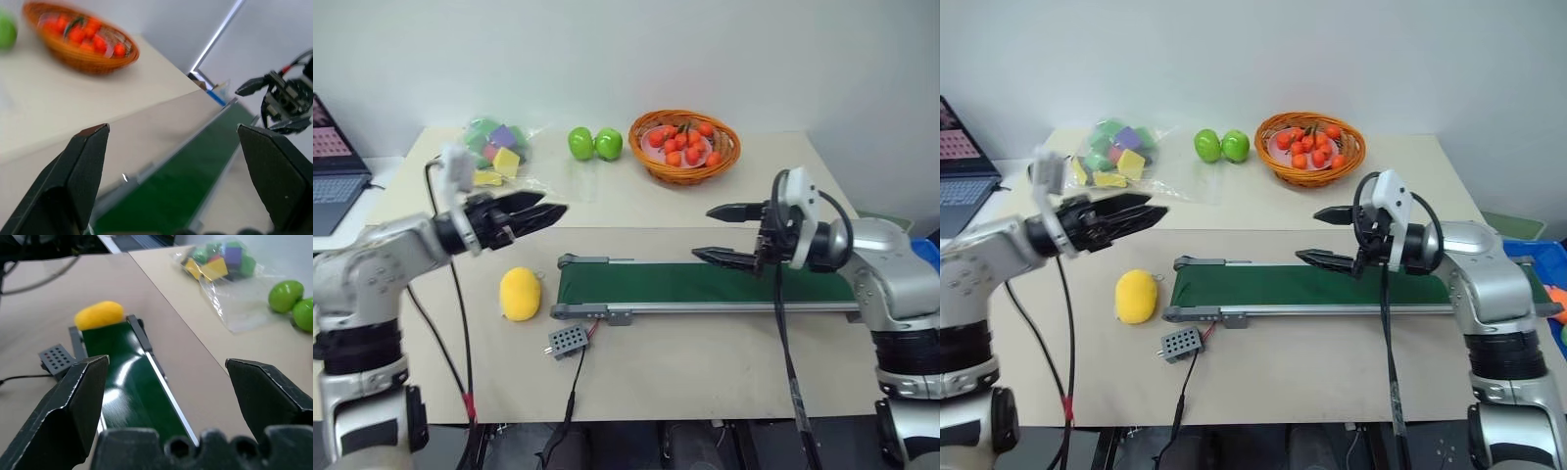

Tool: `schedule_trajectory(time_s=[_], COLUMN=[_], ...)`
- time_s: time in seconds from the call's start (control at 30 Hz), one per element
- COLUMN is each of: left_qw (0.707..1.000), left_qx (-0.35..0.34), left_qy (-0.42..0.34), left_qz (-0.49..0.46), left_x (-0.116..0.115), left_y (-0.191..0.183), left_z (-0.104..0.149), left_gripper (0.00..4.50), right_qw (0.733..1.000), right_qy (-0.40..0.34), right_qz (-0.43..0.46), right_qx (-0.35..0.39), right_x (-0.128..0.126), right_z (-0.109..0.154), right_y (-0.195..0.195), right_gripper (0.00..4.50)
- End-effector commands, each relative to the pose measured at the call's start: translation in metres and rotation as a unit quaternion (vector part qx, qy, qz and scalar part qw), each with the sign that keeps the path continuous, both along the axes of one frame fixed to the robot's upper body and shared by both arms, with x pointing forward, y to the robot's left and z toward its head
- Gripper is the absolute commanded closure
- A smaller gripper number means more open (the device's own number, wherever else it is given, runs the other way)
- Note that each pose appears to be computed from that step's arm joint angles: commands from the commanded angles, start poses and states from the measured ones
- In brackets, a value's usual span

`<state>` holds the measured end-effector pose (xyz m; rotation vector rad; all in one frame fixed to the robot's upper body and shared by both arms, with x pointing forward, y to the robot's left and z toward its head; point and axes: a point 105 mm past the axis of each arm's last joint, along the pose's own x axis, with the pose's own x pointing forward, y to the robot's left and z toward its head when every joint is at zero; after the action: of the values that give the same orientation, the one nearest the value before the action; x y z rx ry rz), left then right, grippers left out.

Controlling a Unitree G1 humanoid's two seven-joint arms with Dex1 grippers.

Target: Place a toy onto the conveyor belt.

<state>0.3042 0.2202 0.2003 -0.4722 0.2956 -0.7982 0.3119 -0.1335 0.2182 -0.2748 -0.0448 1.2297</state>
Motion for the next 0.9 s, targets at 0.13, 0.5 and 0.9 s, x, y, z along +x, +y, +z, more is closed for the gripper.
schedule_trajectory(time_s=[0.13,0.5,0.9], left_qw=[0.989,0.916,0.859], left_qx=[-0.085,-0.265,-0.32], left_qy=[0.112,0.246,0.336], left_qz=[0.055,0.176,0.217], left_x=[-0.026,-0.026,-0.046], left_y=[0.034,0.073,0.062], left_z=[-0.033,-0.092,-0.157], left_gripper=[0.07,0.07,0.07], right_qw=[0.995,0.992,0.994], right_qy=[-0.02,-0.008,-0.011], right_qz=[0.097,0.124,0.1], right_qx=[0.015,-0.026,-0.044], right_x=[-0.021,-0.019,-0.018], right_z=[0.022,0.009,0.012], right_y=[0.019,0.027,0.017], right_gripper=[0.0,0.0,0.0])
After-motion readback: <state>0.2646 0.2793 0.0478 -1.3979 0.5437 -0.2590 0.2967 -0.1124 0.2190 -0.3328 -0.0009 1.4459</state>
